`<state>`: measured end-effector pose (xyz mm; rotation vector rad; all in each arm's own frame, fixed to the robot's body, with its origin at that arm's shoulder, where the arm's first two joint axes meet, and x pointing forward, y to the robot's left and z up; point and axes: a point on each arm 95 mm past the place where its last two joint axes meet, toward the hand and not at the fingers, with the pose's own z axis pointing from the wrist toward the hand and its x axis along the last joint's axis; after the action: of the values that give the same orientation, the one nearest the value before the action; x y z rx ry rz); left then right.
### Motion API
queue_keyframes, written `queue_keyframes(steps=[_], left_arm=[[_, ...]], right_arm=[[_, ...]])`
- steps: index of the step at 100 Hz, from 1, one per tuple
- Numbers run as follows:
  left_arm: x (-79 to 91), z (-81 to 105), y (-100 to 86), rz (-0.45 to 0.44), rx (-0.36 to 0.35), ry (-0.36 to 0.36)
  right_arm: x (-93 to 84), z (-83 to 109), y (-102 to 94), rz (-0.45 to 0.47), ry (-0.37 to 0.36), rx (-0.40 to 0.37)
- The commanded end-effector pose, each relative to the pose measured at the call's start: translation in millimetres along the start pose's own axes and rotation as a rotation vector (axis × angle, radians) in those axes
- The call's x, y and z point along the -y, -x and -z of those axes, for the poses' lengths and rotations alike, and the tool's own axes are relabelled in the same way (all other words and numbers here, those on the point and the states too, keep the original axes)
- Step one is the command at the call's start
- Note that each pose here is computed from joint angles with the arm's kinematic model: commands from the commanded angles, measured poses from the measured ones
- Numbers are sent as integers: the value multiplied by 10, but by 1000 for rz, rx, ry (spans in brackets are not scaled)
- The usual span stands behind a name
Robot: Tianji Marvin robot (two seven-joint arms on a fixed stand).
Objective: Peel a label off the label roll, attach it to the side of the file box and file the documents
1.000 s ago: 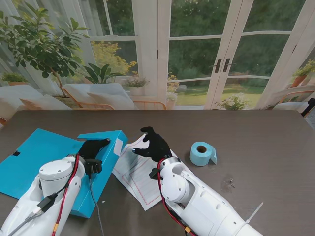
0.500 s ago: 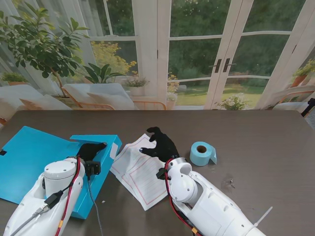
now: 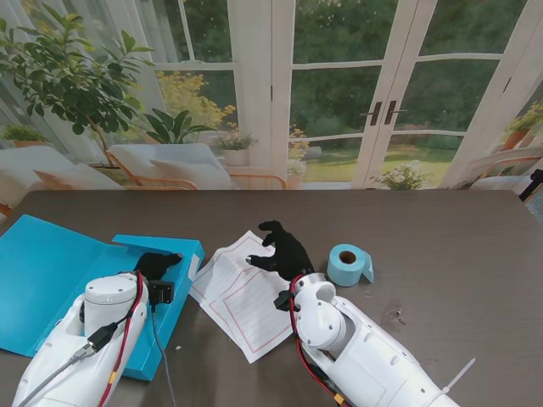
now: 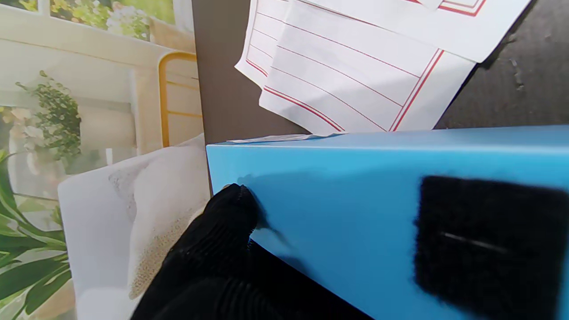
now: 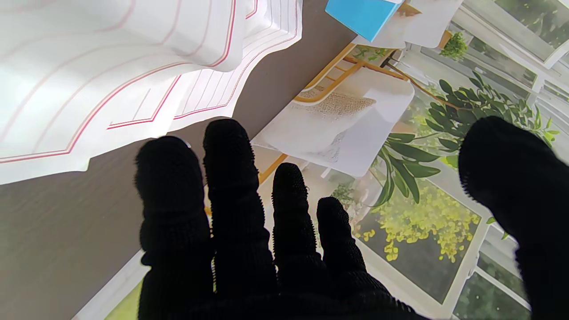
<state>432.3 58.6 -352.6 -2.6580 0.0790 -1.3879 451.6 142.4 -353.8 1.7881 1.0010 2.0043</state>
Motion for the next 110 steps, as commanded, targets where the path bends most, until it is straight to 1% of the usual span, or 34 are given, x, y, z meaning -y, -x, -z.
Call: queue_keyframes(steps=[1, 27, 44, 65, 91, 110], left_arm=[[-47, -23, 46, -3, 16, 11], [-34, -71, 118, -10, 38, 2], [-29, -78, 132, -16, 35, -12], [0, -59, 105, -48, 34, -37], [16, -32, 74, -23, 15, -67], [40, 10, 16, -37, -6, -87]], right_arm=[[39, 29, 41, -5, -22, 7], [19, 42, 64, -7, -27, 15], [13, 50, 67, -6, -31, 17], [13, 61, 70, -13, -38, 20], [9, 60, 81, -11, -43, 19], [4, 61, 92, -11, -44, 20]])
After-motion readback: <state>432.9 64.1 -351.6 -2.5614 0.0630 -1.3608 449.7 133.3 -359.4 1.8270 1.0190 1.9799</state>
